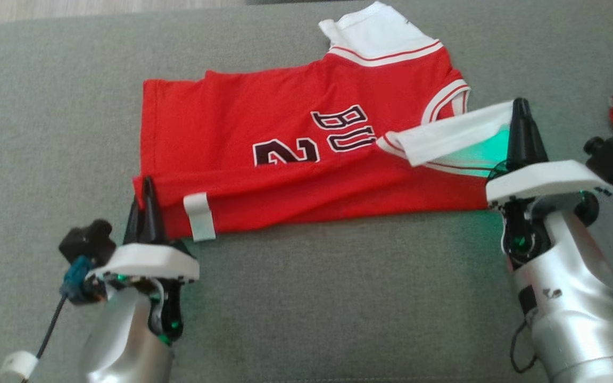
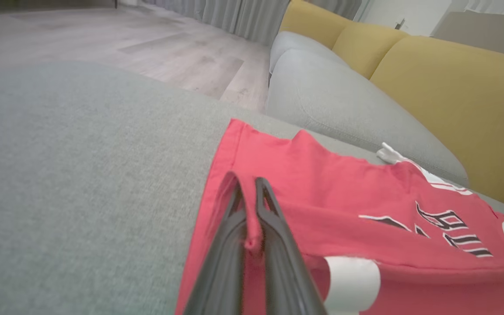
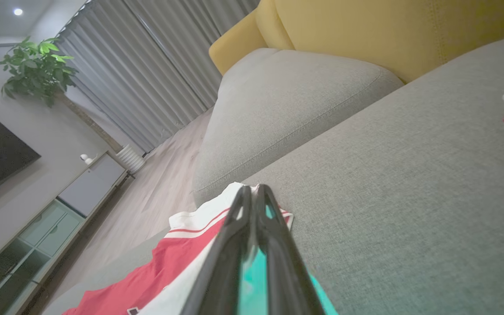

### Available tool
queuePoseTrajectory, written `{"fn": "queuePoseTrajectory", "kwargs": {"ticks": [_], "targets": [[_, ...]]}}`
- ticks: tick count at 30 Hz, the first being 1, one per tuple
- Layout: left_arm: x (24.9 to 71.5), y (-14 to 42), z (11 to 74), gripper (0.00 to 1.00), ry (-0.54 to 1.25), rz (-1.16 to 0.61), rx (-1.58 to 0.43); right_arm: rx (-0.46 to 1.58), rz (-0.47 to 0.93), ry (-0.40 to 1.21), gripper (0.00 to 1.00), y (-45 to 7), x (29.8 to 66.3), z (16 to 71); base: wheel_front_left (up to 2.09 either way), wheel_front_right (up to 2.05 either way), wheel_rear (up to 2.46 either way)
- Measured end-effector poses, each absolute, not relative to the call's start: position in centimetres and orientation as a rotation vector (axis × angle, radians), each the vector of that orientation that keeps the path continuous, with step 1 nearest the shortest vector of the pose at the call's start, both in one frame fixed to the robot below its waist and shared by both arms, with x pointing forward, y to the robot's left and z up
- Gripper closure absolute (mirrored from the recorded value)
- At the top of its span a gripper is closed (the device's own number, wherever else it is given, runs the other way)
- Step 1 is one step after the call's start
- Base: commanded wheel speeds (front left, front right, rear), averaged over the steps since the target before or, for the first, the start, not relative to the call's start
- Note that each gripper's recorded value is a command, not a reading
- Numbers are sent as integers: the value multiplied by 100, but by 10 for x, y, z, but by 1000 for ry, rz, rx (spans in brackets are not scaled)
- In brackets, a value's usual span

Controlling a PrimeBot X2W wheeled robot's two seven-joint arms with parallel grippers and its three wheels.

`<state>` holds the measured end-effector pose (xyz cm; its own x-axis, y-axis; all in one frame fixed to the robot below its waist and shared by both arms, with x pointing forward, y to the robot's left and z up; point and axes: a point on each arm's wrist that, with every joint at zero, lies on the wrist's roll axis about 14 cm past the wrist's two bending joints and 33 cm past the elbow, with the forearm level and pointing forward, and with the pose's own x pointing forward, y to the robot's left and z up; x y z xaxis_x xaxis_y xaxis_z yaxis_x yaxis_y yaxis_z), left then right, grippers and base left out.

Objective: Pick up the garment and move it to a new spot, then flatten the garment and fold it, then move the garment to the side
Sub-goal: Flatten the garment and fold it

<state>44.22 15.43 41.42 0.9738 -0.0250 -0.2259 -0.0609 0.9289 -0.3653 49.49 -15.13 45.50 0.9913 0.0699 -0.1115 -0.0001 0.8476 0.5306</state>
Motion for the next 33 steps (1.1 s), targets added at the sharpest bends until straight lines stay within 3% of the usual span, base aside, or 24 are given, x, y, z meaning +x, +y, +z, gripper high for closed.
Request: {"fn": "queuePoseTrajectory", "kwargs": {"ticks": [1,10,18,33], "targets": [[445,155,419,0,213,18,-362,561,35,129,0,-150,498,455,0,0,0],[435,161,420,0,197,11,-219,320,110,25,0,-149,500,482,0,0,0],[402,150,378,0,335,-12,-216,188,88,193,0,-161,446,419,0,0,0],[415,158,350,0,423,35,-89,73,104,379,0,-162,433,364,0,0,0]]}}
